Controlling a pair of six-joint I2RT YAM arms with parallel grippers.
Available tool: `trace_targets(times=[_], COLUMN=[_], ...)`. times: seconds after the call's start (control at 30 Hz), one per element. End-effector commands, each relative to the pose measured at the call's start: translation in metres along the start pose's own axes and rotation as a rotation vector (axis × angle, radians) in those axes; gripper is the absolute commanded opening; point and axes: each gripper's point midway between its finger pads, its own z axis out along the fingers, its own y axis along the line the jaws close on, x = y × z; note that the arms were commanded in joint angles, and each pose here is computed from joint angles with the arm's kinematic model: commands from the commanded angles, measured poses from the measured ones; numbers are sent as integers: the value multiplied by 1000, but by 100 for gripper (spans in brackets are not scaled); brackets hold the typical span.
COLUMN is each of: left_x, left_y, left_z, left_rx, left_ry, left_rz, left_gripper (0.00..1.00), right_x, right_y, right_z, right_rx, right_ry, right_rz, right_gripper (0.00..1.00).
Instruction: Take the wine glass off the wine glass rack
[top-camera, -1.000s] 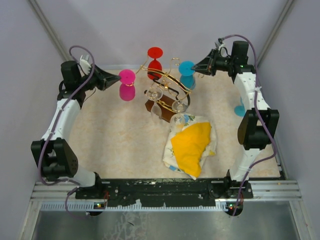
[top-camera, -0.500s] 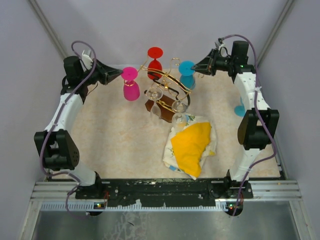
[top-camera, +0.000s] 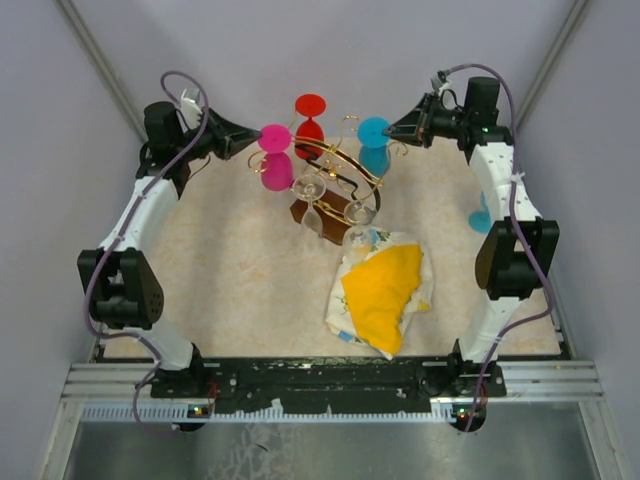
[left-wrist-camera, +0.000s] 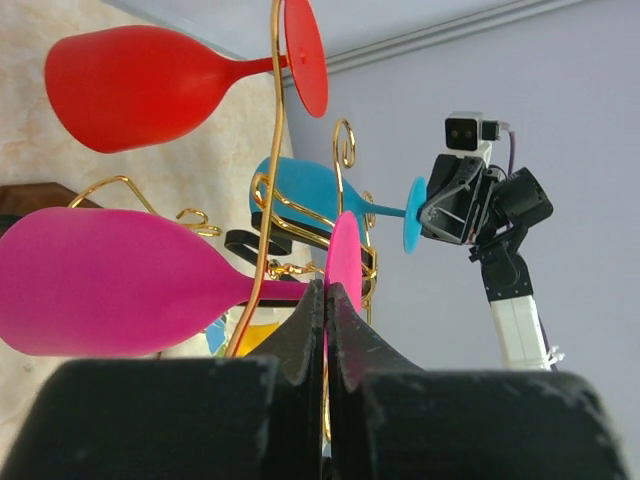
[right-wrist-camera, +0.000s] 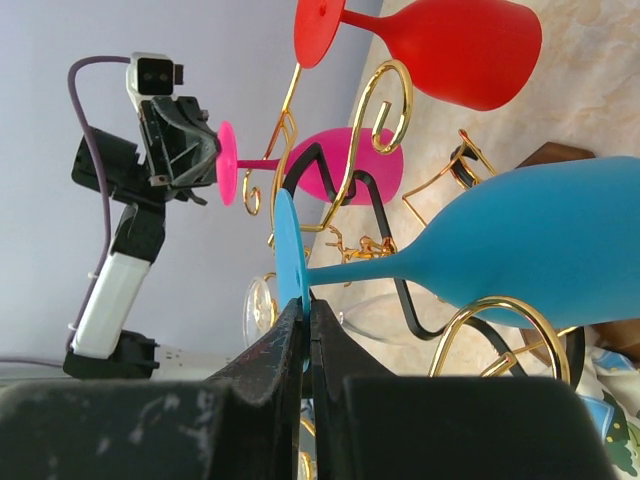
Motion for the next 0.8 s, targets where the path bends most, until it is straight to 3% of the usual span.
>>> trace_targets(times=[0.0,0.5,0.77], left_x=[1,41,59], left_y=[-27,-52,-58], left_z=[2,-36,-63], left_rx=[66,91,41], left_ry=[1,35,34], left_rz=[47,55,104], left_gripper=[0,0,0], right_x=[-9,-12,-44], right_y=[43,74,57], right_z=[-14,-21,-28], right_rx=[-60,-92,14], right_ry=[-26,-45,-161], right_rz=[-99,-136,-169], right_gripper=[4,3,0])
